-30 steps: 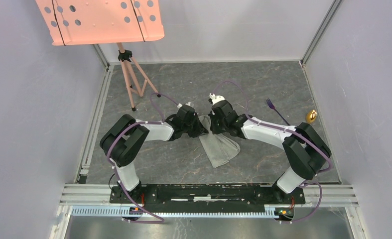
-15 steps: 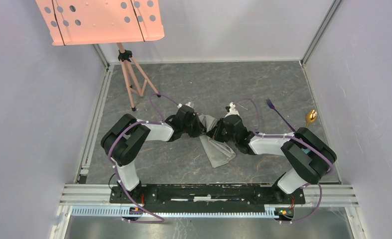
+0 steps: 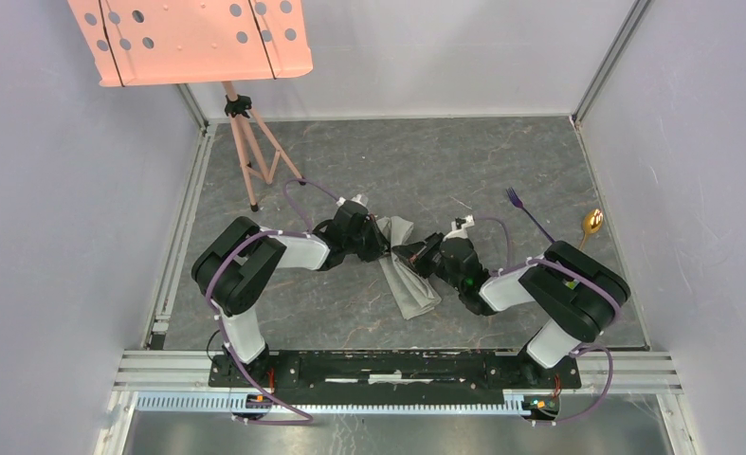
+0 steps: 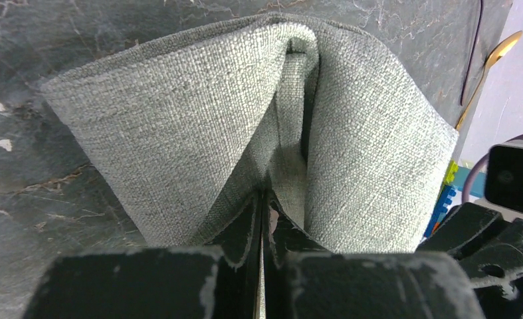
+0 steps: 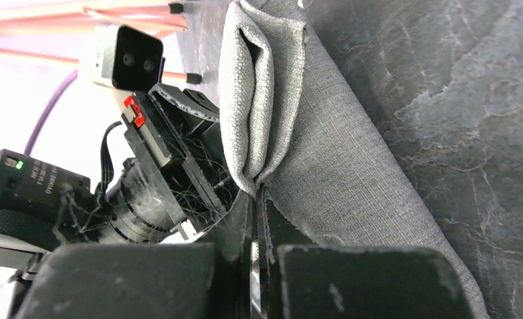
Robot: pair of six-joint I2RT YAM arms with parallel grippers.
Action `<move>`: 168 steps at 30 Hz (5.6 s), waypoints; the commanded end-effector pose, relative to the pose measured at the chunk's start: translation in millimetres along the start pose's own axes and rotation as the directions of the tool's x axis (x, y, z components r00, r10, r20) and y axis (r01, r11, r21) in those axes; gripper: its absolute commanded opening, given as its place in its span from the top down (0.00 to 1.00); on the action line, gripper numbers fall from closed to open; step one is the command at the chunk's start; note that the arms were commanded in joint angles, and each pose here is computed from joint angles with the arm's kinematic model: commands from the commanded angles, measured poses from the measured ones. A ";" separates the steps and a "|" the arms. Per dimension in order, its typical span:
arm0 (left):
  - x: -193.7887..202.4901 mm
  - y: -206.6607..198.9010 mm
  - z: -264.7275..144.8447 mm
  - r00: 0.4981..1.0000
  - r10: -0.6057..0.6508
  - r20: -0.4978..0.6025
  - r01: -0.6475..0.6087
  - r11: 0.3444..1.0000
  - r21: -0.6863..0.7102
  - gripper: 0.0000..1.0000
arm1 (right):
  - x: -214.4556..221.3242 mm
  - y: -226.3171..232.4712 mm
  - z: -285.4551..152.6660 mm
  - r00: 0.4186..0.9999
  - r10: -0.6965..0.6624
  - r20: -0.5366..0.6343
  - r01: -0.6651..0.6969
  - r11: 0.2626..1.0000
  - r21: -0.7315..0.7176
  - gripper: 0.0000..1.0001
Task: Fold the napkin into a case and place the utensils inside
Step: Fold the 2/3-rectangle-folded napkin at the center of the board, then grasp the top corner of the smaller rectangle folded napkin from the folded napkin.
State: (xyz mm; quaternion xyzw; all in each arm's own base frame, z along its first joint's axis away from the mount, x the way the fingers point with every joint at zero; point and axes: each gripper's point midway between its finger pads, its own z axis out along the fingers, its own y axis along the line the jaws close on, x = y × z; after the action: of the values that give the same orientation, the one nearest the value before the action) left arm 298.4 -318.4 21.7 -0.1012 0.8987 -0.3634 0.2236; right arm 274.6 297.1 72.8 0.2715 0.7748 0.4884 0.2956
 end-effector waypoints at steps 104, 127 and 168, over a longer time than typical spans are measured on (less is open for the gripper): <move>-79.7 15.1 -303.8 0.873 0.189 0.449 -0.064 0.958 -0.280 0.44 | 31.2 46.7 81.2 0.033 -0.901 -0.432 0.966 -0.081 0.245 0.34; -53.7 39.3 -247.6 0.929 0.072 0.363 0.005 0.978 -0.209 0.45 | -25.1 88.4 69.3 0.511 -0.859 -0.022 0.851 0.503 0.148 0.26; -51.3 40.7 -244.1 0.933 0.098 0.345 -0.025 0.977 -0.210 0.45 | -4.3 56.5 113.7 0.329 -0.939 -0.102 0.891 0.273 0.363 0.44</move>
State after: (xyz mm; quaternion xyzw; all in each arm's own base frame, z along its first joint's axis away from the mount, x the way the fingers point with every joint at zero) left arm 223.8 -121.9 156.0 -0.1562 0.8874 -0.2279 0.3691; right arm 357.2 372.3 70.3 -0.1533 0.8523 0.0609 0.4964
